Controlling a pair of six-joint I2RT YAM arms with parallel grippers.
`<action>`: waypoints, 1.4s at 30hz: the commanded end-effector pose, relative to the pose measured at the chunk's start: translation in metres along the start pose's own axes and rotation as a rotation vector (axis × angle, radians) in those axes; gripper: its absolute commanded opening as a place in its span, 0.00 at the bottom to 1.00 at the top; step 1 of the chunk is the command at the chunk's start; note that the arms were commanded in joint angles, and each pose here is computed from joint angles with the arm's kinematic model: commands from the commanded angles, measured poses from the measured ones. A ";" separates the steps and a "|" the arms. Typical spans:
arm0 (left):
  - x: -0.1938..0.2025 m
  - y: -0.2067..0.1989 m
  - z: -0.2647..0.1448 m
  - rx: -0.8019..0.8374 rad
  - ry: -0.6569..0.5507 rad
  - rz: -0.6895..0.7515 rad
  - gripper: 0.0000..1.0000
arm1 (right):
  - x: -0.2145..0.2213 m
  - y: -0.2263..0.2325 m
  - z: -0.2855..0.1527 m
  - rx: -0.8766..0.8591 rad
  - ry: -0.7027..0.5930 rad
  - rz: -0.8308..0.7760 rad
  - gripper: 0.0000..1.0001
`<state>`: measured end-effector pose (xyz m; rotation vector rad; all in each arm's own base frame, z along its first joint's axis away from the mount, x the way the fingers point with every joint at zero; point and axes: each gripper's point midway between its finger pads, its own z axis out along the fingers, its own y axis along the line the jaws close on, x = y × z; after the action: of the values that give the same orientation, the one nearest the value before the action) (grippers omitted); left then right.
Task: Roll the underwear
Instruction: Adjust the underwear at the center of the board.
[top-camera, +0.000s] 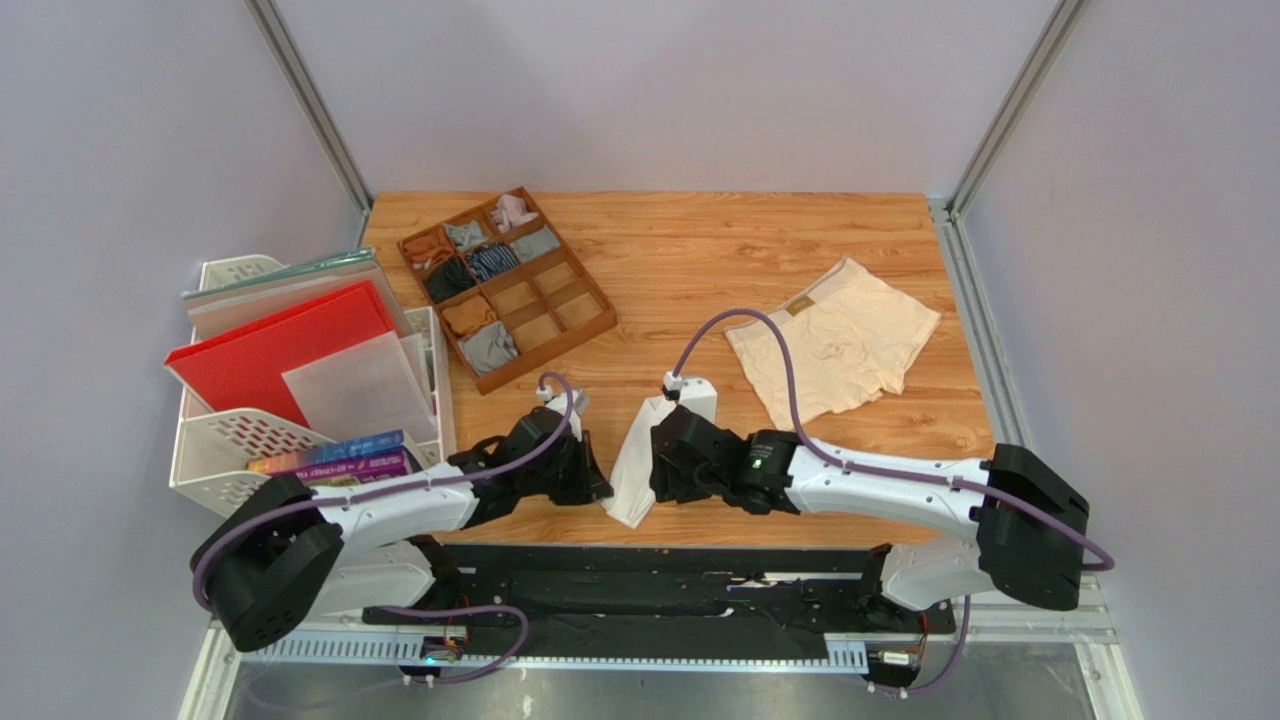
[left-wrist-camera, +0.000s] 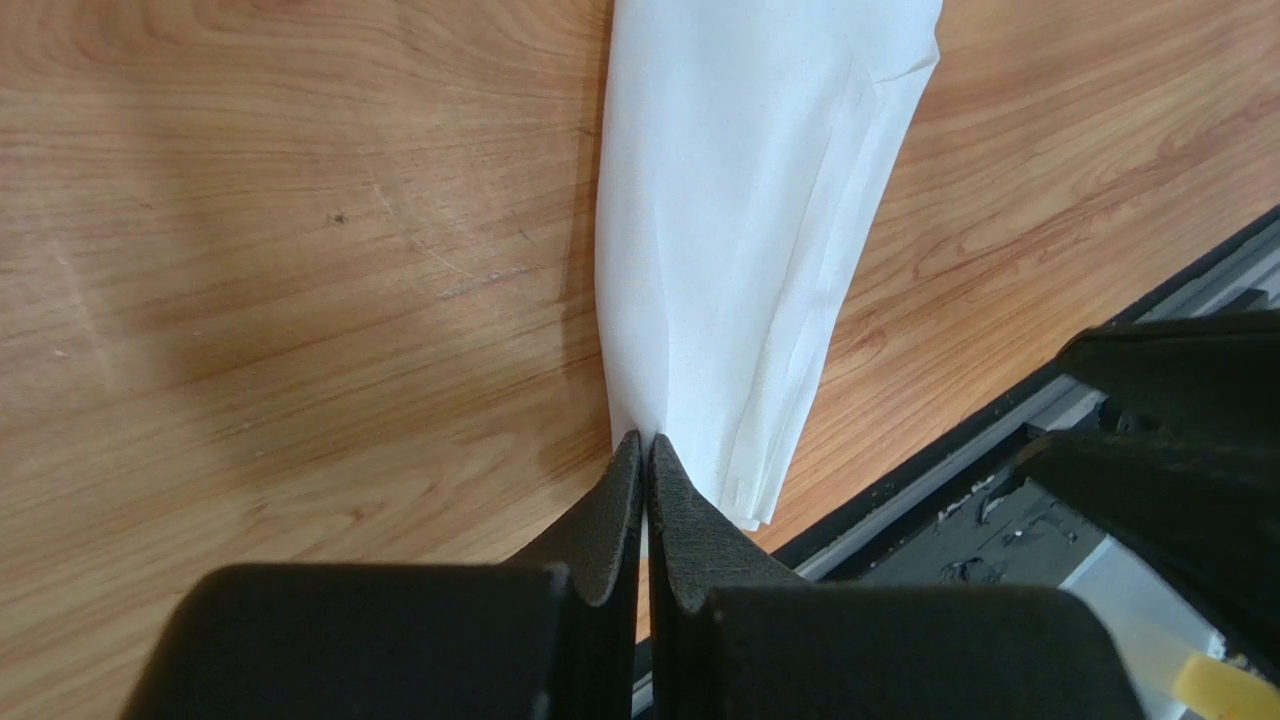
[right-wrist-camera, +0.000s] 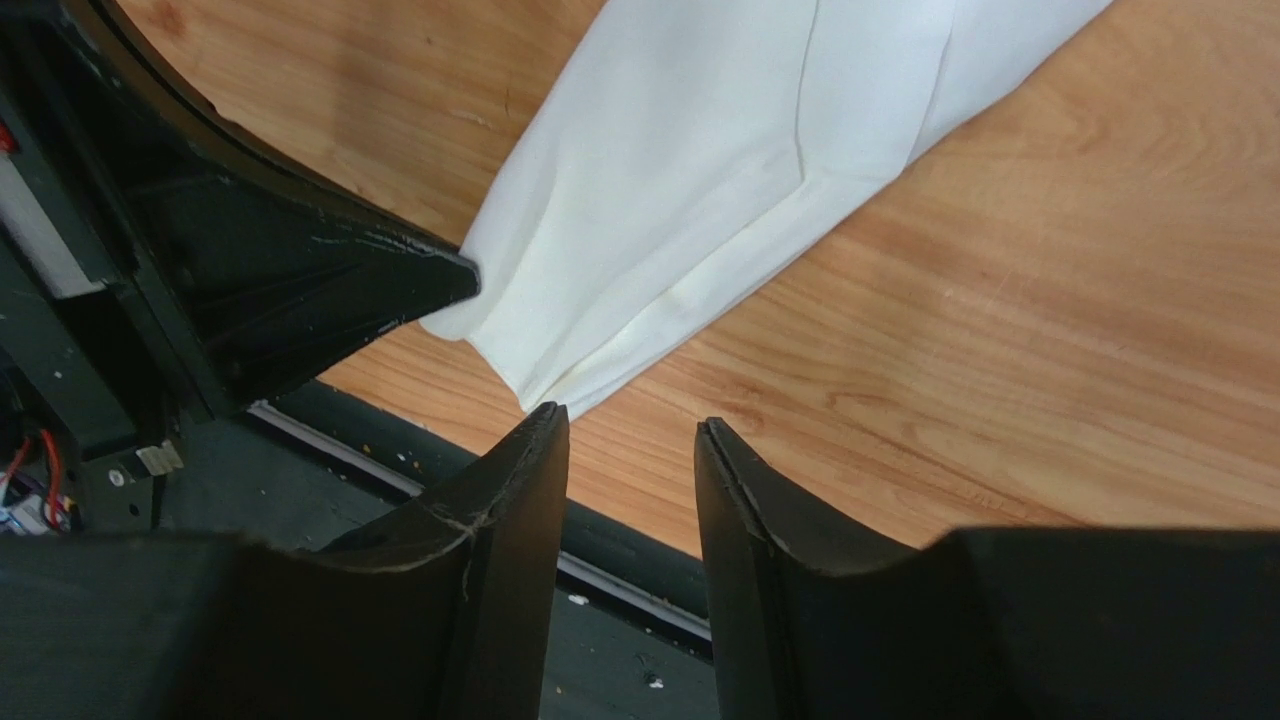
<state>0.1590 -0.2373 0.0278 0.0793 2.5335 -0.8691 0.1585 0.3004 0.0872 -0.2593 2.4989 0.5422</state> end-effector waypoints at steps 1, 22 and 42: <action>0.000 -0.017 0.006 0.028 -0.039 -0.064 0.00 | 0.020 0.004 0.000 0.012 0.016 0.054 0.43; 0.005 -0.021 0.003 0.013 -0.046 -0.057 0.00 | 0.060 0.005 0.021 0.041 0.092 0.171 0.50; 0.008 -0.020 0.000 0.012 -0.050 -0.046 0.00 | 0.063 0.008 0.034 0.073 0.099 0.228 0.50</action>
<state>0.1472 -0.2533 0.0334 0.0119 2.5139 -0.8844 0.1160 0.3118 0.0233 -0.0208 2.6837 0.5240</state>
